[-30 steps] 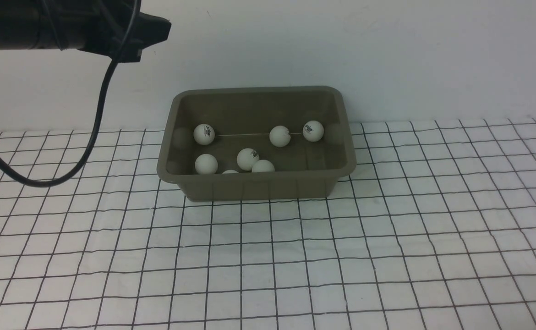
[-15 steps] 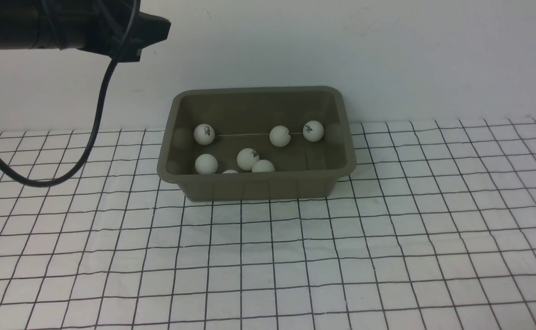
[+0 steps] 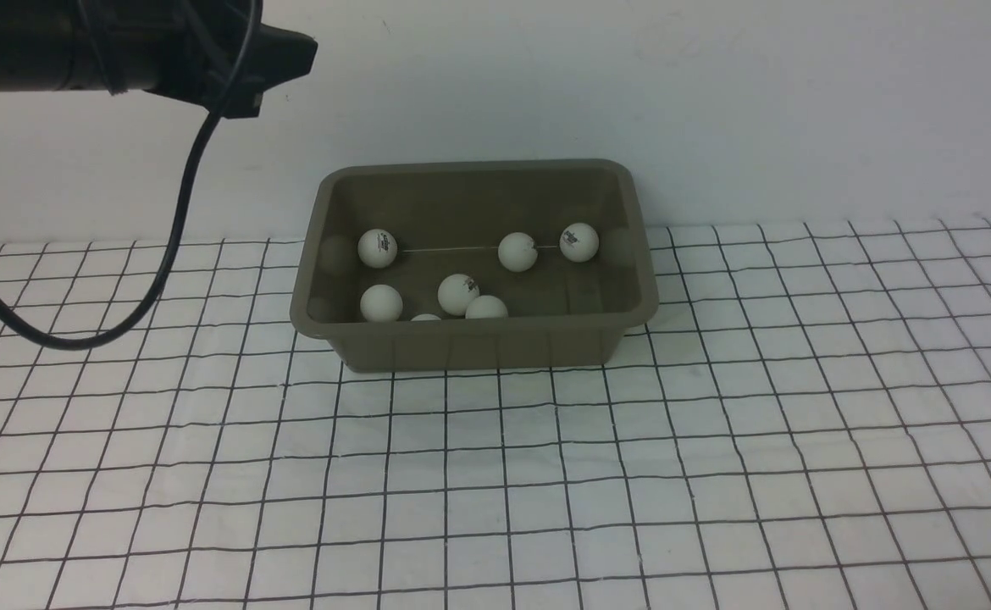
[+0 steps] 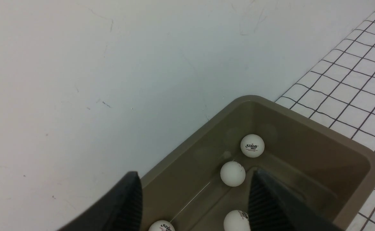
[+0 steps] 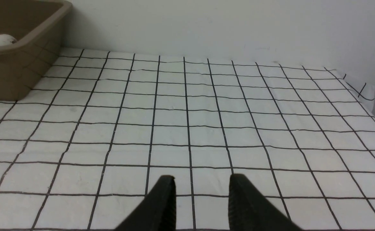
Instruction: Put the table tennis balls into the box on the white checkered tablecloth.
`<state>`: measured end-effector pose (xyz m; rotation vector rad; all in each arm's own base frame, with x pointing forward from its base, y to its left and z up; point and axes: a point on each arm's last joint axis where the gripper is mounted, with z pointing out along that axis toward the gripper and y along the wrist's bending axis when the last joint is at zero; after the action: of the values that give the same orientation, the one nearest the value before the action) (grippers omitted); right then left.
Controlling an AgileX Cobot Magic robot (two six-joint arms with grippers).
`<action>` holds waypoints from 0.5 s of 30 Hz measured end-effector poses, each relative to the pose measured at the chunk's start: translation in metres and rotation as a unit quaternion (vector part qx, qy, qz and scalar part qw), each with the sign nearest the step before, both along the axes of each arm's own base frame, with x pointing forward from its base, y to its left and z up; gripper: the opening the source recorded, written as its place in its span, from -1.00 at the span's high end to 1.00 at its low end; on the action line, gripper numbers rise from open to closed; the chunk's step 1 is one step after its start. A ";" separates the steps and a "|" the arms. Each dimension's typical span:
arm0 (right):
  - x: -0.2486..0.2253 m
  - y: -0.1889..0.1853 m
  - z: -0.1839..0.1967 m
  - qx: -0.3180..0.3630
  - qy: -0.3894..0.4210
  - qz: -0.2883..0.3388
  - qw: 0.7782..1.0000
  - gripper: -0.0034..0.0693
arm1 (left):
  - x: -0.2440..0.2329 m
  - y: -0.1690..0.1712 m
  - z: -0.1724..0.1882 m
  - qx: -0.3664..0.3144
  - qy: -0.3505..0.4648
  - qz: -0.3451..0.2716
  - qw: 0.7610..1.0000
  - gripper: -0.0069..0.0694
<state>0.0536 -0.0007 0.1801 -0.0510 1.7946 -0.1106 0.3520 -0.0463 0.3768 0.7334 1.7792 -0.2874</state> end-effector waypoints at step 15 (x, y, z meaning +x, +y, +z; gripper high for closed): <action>0.000 0.000 0.000 0.003 -0.001 0.000 1.000 0.29 | 0.000 0.000 0.000 0.000 0.000 0.000 1.000 -0.24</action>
<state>0.0537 -0.0005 0.1802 -0.0465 1.7934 -0.1043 0.3520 -0.0463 0.3768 0.7327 1.7790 -0.2882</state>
